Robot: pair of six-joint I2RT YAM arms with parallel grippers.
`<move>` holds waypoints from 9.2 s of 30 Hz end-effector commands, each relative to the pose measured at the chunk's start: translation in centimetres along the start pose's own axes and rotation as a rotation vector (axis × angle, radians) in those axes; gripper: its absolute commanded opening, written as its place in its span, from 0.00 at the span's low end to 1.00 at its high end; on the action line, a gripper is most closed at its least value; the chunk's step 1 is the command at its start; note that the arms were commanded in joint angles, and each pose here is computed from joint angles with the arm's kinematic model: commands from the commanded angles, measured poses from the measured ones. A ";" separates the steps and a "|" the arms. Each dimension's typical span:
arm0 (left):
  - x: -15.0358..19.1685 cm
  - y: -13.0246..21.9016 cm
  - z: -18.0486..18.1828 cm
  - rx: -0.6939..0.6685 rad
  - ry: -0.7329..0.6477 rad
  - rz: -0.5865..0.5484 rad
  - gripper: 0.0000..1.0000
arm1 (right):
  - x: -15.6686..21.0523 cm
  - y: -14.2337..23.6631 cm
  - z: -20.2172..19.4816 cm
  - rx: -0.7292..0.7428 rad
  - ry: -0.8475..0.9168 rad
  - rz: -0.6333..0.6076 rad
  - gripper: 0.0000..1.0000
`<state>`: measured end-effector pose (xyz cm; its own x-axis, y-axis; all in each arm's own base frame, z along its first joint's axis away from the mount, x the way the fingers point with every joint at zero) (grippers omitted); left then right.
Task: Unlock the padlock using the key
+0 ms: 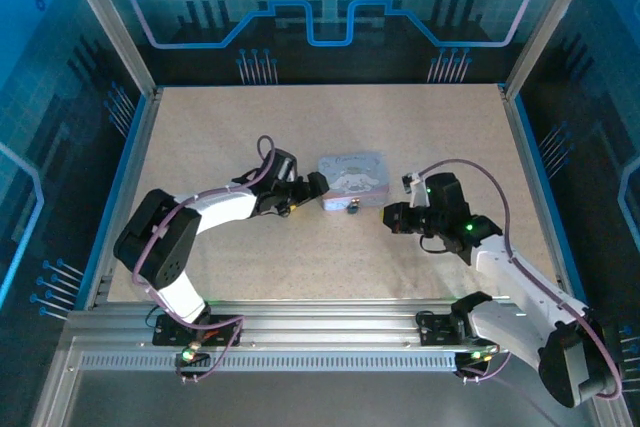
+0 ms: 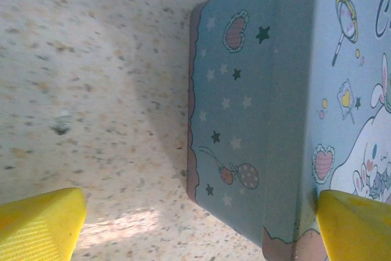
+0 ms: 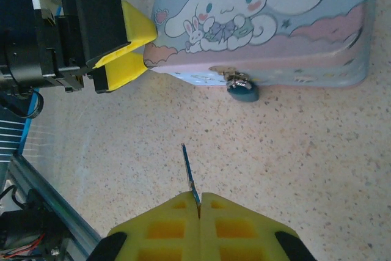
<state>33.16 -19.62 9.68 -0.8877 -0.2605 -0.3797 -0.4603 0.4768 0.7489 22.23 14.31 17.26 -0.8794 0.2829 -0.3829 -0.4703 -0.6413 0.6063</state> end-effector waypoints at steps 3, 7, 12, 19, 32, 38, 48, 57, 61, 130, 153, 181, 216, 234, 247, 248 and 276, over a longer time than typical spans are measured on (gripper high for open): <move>1.3 0.9 4.8 -0.167 0.008 0.084 0.97 | -1.2 -0.1 1.6 -0.078 0.035 0.007 0.00; -0.3 1.5 5.7 -0.175 0.021 0.061 0.98 | -1.0 -0.6 1.4 -0.084 0.024 0.024 0.00; -2.8 1.5 6.6 -0.179 0.031 0.028 0.98 | -1.1 -1.0 1.5 -0.099 0.022 0.029 0.00; -5.4 2.7 5.5 -0.142 -0.025 -0.056 0.99 | -1.7 -1.9 2.3 -0.135 0.025 0.052 0.00; -0.2 9.4 1.1 0.113 -0.299 -0.248 0.99 | -5.7 -8.4 5.0 -0.221 0.034 0.095 0.00; 4.0 7.7 -1.7 0.211 -0.411 -0.190 0.96 | -7.4 -11.6 4.6 -0.206 0.003 0.103 0.00; 4.8 3.3 -3.0 0.218 -0.452 -0.134 0.91 | -7.3 -14.2 2.7 -0.215 -0.047 0.144 0.00; 4.3 1.0 -2.2 0.157 -0.476 -0.148 0.88 | -5.7 -15.0 0.2 -0.135 -0.087 0.193 0.00; 3.9 0.3 -2.1 0.134 -0.527 -0.162 0.85 | -4.9 -15.2 -0.6 -0.113 -0.102 0.214 0.00; 4.1 -5.0 -2.4 0.105 -0.646 -0.144 0.39 | -4.1 -14.9 -0.6 -0.092 -0.071 0.234 0.00; 4.3 -5.1 -3.3 0.052 -0.692 -0.157 0.34 | -4.0 -14.7 -0.4 -0.099 -0.068 0.232 0.00; 5.1 -0.4 -6.8 0.332 -0.422 -0.144 0.22 | -5.1 -8.8 3.7 -0.232 0.134 0.053 0.00; 6.3 1.7 -7.6 0.403 -0.126 0.022 0.14 | 6.2 -7.4 0.2 -0.145 0.534 -0.016 0.00; 6.7 1.8 -7.5 0.415 -0.063 0.039 0.14 | 4.8 -10.0 -0.2 -0.116 0.527 -0.069 0.00; 6.8 1.6 -7.3 0.407 -0.058 0.043 0.14 | 3.9 -10.6 0.5 -0.116 0.524 -0.088 0.00; 6.8 1.6 -7.2 0.406 -0.058 0.042 0.14 | 3.9 -10.7 0.4 -0.113 0.523 -0.087 0.00; 6.9 1.0 -7.0 0.393 -0.043 0.058 0.13 | 3.5 -9.9 1.9 -0.180 0.537 -0.113 0.00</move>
<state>26.61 -26.15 10.52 -0.9073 -0.1994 -0.3701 -0.3866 0.7415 0.5483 23.01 22.08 9.09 -0.6880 -0.0482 -0.7241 -0.4820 -0.7156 0.5056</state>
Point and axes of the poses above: each hand's point on the last joint's axis, 136 mm out from that joint toward the fingers, its own y axis back along the fingers, its own z axis along the line the jaws close on, x = y × z, the point moved 5 cm from there along y, back along the fingers, and after that the axes turned 11 degrees about -y, right-handed, at the moved point
